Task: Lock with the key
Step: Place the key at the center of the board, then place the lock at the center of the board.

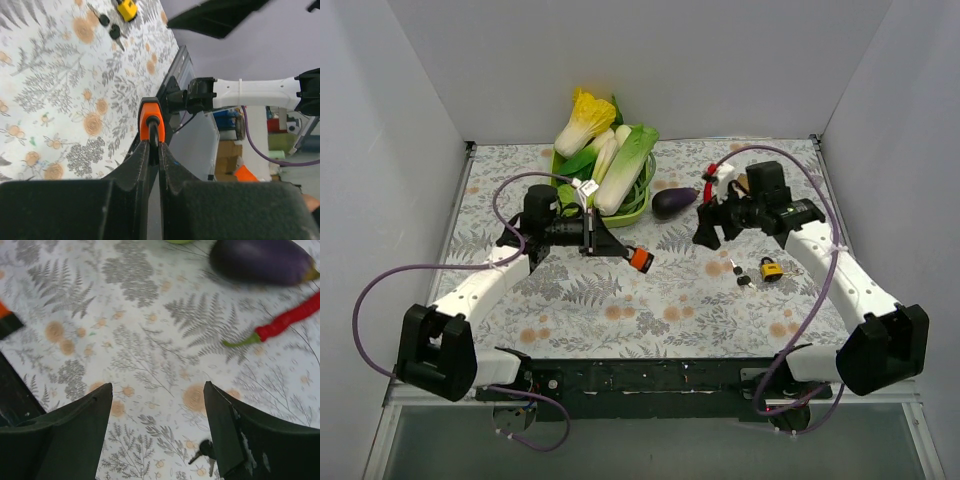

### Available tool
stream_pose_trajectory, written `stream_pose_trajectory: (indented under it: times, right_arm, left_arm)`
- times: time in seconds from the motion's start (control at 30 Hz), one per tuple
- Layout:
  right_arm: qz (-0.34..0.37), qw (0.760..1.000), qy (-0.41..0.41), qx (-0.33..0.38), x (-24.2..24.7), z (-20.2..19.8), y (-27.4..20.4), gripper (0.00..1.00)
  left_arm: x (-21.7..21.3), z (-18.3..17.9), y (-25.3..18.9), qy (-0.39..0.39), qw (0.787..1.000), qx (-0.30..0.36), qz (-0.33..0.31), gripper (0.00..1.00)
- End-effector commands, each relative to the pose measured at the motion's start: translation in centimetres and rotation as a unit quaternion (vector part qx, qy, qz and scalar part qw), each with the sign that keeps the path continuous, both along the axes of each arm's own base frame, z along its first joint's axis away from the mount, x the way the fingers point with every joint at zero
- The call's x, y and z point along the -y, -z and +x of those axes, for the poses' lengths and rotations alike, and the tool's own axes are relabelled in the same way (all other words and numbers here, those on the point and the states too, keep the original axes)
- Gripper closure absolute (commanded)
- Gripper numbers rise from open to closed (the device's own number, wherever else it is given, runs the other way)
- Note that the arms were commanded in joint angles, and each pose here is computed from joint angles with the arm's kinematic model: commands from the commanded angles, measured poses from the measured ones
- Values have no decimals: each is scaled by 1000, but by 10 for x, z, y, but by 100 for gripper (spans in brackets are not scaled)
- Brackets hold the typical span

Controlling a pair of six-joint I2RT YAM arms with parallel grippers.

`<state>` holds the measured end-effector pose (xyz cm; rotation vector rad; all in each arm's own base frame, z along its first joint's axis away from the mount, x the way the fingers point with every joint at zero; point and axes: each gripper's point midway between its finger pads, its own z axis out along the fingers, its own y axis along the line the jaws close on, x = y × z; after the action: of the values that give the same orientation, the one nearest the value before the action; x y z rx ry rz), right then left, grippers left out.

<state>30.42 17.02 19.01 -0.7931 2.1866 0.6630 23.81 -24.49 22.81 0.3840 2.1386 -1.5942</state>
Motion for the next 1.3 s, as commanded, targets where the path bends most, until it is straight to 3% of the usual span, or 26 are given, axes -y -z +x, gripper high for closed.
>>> stream_pose_trajectory:
  times: [0.0, 0.13, 0.33, 0.67, 0.9, 1.13, 1.27]
  right_arm:
    - [-36, 992, -100, 67, -46, -33, -24, 19]
    - [-34, 984, -144, 94, -72, -46, -39, 19]
    - [-16, 974, -211, 81, -104, -74, -39, 18]
    - [5, 965, -252, 73, -131, -85, -42, 17]
    - [-22, 961, -262, 81, -139, -89, -26, 17]
    - [-33, 962, -251, 97, -139, -81, -28, 37]
    - [-42, 964, -240, 102, -137, -77, -25, 62]
  left_arm:
    - [23, -9, 2, 25, 999, -41, -1, 100]
    - [34, -10, 4, 33, 998, -54, -5, 100]
    - [42, -4, -6, 42, 997, -52, -33, 100]
    - [48, 0, -10, 45, 997, -50, -38, 100]
    - [50, 0, -12, 46, 996, -59, -47, 100]
    - [50, 0, -12, 44, 996, -62, -49, 100]
    - [50, 0, -13, 42, 995, -70, -52, 100]
